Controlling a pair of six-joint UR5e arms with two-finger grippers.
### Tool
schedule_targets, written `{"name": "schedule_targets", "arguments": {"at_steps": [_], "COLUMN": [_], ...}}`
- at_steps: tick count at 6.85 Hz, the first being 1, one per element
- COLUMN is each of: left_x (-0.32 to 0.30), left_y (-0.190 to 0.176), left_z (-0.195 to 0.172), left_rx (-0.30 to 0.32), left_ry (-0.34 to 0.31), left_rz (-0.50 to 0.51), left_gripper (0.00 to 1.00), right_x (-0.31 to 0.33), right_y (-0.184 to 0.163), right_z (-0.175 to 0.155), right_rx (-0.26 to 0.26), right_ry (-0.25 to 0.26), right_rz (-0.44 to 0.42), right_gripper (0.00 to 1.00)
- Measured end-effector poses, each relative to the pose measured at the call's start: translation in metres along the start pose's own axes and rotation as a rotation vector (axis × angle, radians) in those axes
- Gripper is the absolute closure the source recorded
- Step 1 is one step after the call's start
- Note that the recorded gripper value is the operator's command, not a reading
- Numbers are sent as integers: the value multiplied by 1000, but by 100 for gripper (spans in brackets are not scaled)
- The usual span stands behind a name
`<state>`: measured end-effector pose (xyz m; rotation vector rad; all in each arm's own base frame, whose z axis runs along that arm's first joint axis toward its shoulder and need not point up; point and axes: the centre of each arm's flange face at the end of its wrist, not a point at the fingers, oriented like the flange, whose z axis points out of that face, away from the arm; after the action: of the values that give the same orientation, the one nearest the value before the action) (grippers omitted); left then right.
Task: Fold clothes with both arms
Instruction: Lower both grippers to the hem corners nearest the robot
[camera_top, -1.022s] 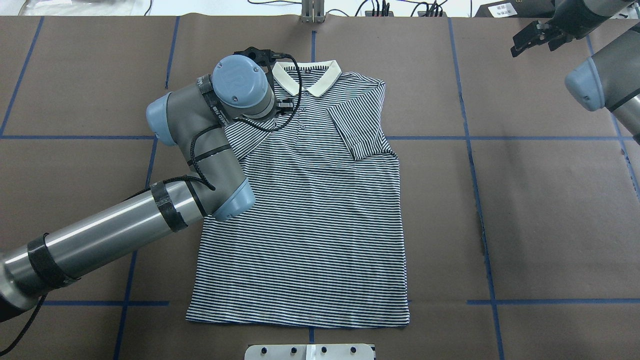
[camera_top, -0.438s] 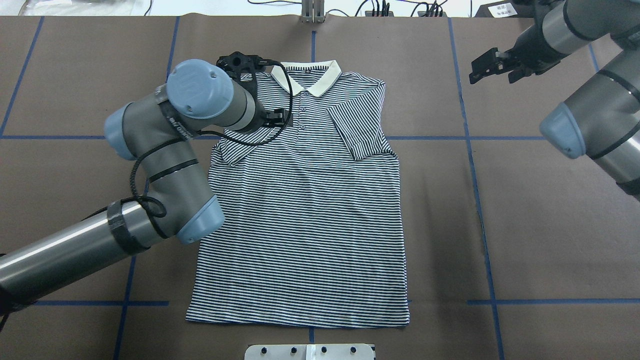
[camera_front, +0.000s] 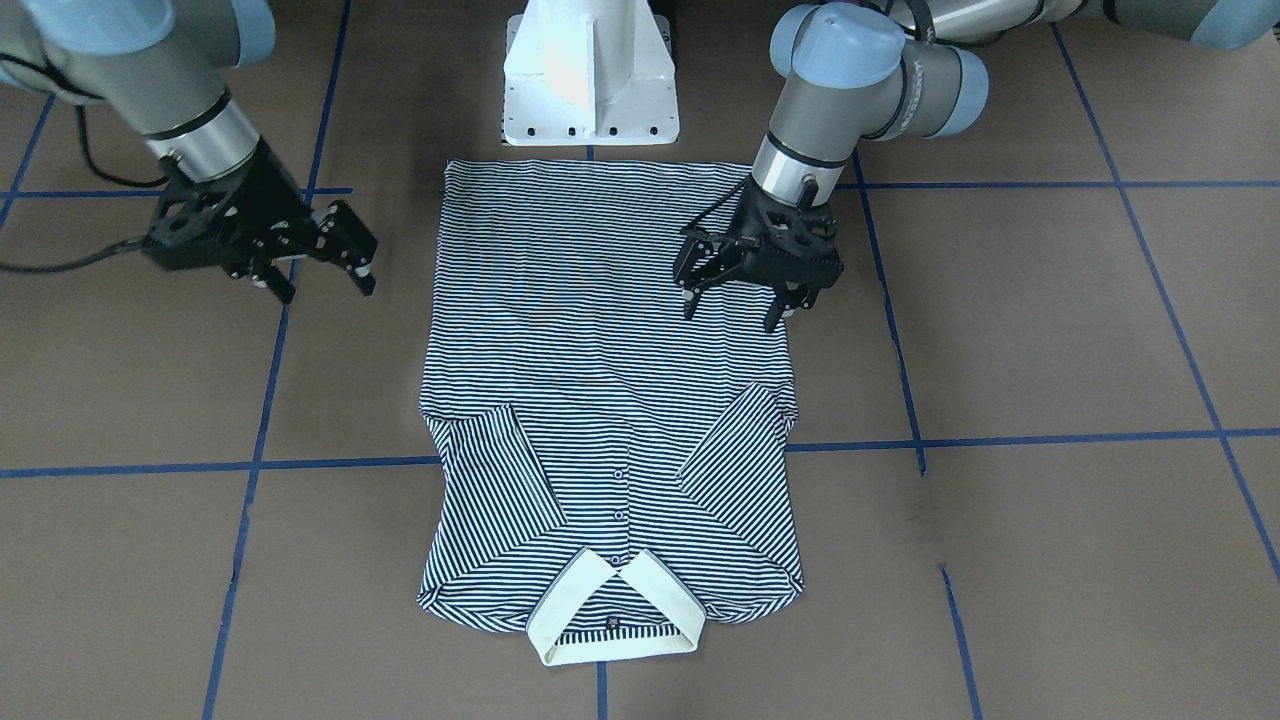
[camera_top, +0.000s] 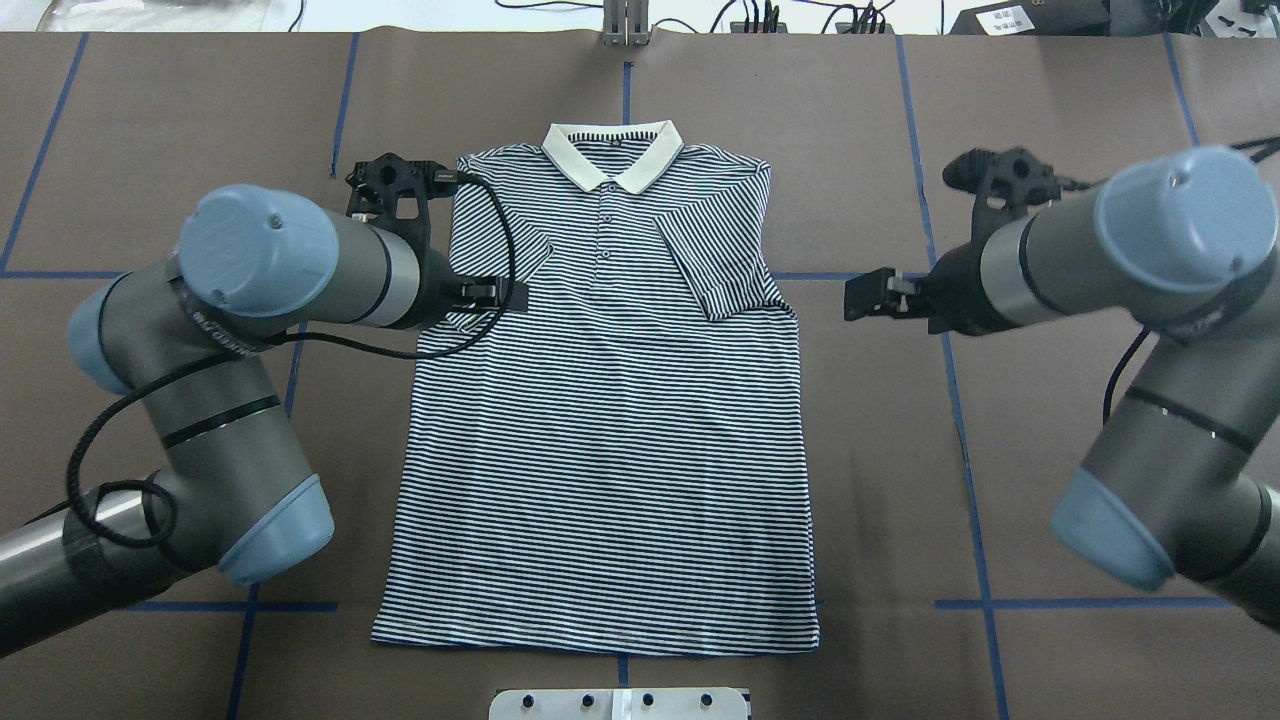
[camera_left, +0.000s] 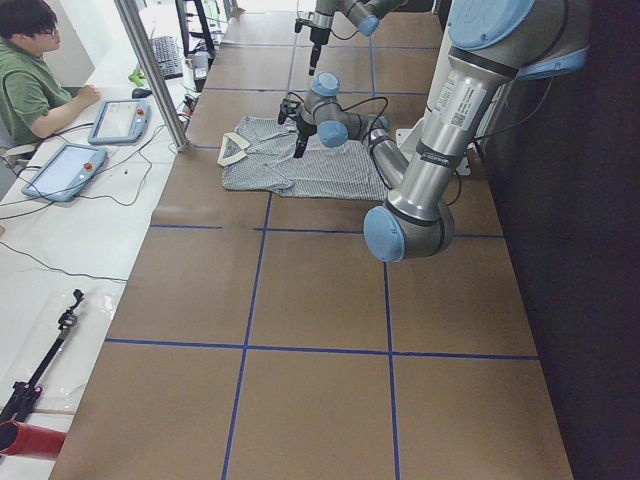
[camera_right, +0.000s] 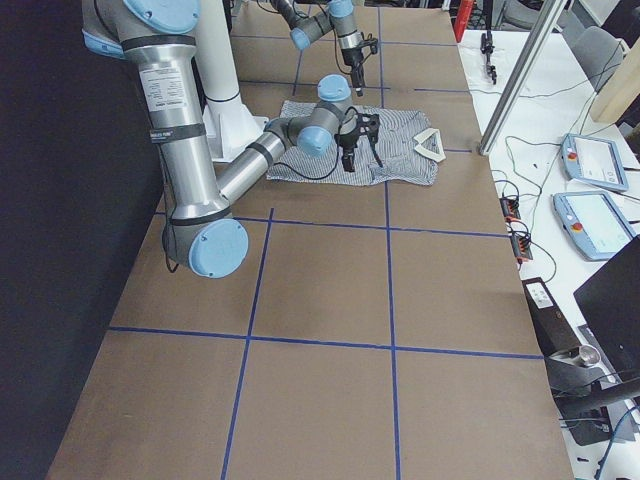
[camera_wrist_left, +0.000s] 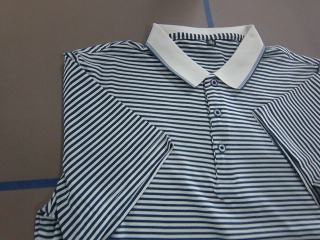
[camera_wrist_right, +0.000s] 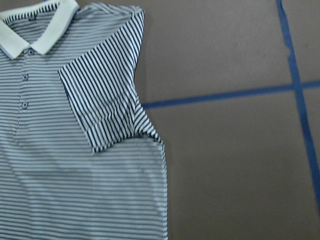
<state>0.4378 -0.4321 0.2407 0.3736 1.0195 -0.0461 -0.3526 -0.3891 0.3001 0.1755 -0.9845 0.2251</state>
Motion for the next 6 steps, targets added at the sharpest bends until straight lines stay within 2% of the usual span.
{"name": "schedule_targets", "arguments": {"at_steps": [2,3,4,6], "left_x": [-15,-14,-16,-23], "left_y": [52,84,121,192], "left_z": [-23,-29,-29,-18], "left_rx": [-45,-74,-94,-126], "left_ry": [21,26,10,-52], "left_rz": [-29,-72,-125,-218], "left_gripper": [0,14,23,26], "right_x": [-17,-21,-23,-25], "right_y": [112,160,196,228], "right_z": [18,29,35,39], "right_rx": [2,20,33,52], "right_ry": [16,38,58,67], "right_rz": [139,165,177,172], "right_gripper": [4,4,3,1]}}
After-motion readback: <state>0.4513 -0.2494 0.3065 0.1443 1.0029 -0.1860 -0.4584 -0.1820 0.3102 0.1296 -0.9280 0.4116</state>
